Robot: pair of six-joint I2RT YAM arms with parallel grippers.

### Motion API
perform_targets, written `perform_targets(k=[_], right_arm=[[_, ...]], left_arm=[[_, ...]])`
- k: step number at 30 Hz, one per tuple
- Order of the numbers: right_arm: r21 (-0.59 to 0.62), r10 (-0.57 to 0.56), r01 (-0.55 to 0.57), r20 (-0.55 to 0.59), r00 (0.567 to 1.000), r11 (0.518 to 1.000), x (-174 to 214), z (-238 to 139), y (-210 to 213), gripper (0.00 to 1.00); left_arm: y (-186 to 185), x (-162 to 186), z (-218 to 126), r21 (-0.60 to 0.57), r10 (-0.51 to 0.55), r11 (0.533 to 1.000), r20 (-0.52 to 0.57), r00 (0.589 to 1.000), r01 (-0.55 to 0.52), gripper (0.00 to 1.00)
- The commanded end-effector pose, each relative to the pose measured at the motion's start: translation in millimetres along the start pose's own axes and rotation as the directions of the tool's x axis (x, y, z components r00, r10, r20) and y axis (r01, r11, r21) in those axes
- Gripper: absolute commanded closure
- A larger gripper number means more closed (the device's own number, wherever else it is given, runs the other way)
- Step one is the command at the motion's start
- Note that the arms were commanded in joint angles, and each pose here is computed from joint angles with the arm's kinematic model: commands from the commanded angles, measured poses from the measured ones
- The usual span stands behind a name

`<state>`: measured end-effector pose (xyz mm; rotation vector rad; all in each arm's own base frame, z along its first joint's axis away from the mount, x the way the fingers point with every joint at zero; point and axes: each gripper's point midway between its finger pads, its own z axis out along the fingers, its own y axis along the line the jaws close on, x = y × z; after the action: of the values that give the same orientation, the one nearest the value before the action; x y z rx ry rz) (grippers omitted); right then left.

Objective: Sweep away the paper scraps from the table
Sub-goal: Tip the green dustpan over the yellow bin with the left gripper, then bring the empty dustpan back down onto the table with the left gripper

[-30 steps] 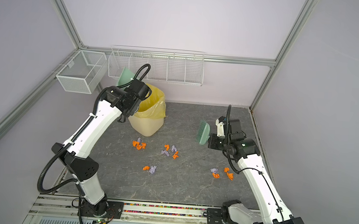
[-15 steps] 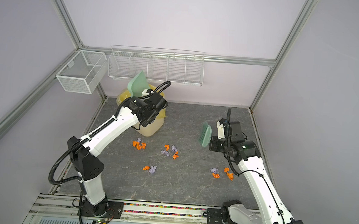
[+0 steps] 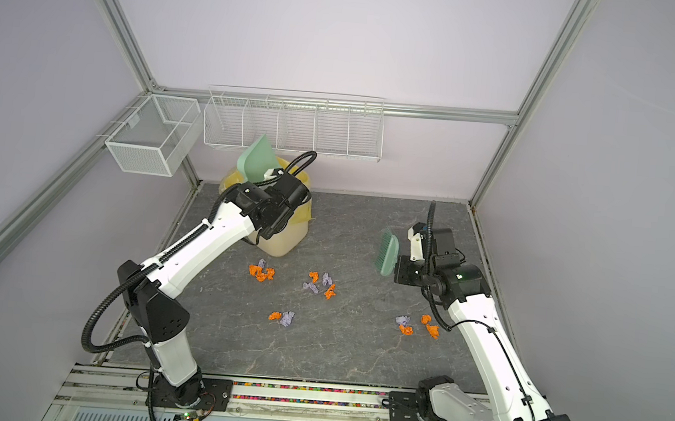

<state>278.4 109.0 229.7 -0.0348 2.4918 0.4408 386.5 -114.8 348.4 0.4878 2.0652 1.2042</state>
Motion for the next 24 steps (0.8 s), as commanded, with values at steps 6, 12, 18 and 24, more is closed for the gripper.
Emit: perform_targets(k=[6, 12, 18, 24], right_arm=[[-0.038, -0.012, 0.013, 0.008, 1.0, 0.999, -12.3, -2.8, 9.0, 0.93], [0.006, -0.015, 0.015, -0.014, 1.0, 1.0, -9.0, -5.8, -0.1, 0.93], [-0.054, 0.011, -0.014, -0.053, 0.999, 0.998, -3.7, -10.6, 7.4, 0.93], [-0.019, 0.054, -0.056, -0.099, 0.994, 0.998, 6.1, -14.3, -5.6, 0.93]], left_arm=[[23.2, -10.1, -41.2, 0.339, -0.301, 0.902, 0.056, 0.952, 0.265, 1.0], [2.4, -15.8, -76.5, 0.519, -0.343, 0.812, 0.057, 0.938, 0.266, 1.0], [-38.2, -25.8, -108.2, 0.722, -0.343, 0.659, 0.039, 0.938, 0.211, 1.0], [-77.9, -27.0, -134.0, 0.862, -0.357, 0.474, -0.001, 0.934, 0.181, 1.0]])
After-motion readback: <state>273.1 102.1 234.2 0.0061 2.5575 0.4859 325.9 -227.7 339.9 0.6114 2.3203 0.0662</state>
